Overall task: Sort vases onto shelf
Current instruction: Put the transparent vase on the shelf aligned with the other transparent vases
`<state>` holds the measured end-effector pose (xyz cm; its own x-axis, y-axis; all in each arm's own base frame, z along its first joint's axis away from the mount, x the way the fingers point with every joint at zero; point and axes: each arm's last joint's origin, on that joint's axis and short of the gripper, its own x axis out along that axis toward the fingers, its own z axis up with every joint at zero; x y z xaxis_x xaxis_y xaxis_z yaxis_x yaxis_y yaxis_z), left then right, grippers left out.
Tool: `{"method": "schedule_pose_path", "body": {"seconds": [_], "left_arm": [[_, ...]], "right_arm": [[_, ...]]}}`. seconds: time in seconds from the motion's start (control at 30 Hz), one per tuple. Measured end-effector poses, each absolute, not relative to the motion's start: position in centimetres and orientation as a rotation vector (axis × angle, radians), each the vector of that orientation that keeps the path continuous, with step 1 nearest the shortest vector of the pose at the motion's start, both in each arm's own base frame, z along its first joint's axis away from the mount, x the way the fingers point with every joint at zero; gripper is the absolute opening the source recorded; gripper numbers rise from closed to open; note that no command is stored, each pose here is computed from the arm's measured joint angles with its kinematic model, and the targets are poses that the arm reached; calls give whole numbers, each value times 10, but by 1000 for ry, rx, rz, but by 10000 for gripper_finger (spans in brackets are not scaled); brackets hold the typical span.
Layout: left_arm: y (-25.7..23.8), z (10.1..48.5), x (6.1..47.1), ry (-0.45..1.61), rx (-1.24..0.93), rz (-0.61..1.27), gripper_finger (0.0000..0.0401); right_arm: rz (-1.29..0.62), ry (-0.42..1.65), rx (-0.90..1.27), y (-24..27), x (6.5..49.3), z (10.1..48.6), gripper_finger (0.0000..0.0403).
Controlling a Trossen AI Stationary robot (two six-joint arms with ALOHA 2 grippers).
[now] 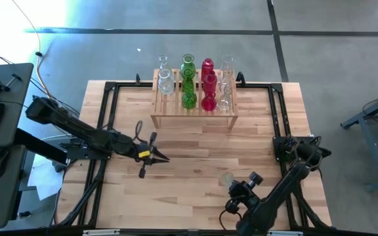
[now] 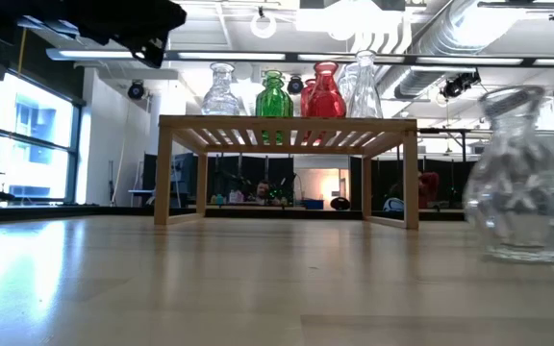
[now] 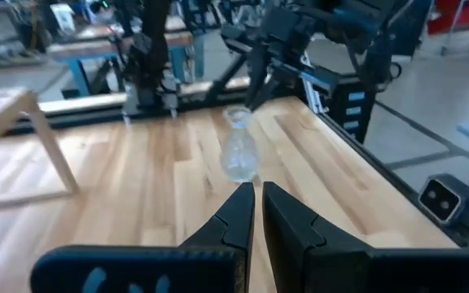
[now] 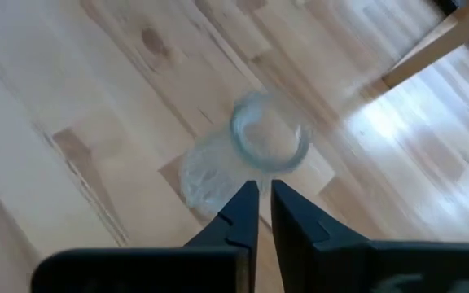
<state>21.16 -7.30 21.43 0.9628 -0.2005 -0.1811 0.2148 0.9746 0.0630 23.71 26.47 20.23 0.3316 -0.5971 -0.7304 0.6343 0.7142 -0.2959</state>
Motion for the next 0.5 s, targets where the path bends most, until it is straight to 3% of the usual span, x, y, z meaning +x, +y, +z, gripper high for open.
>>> {"method": "schedule_pose_path", "body": {"seconds": [0.5], "left_arm": [[-120,185,271,321,166,-197,19]], "right_arm": [[-772,808,36,251,251,171,2]]}}
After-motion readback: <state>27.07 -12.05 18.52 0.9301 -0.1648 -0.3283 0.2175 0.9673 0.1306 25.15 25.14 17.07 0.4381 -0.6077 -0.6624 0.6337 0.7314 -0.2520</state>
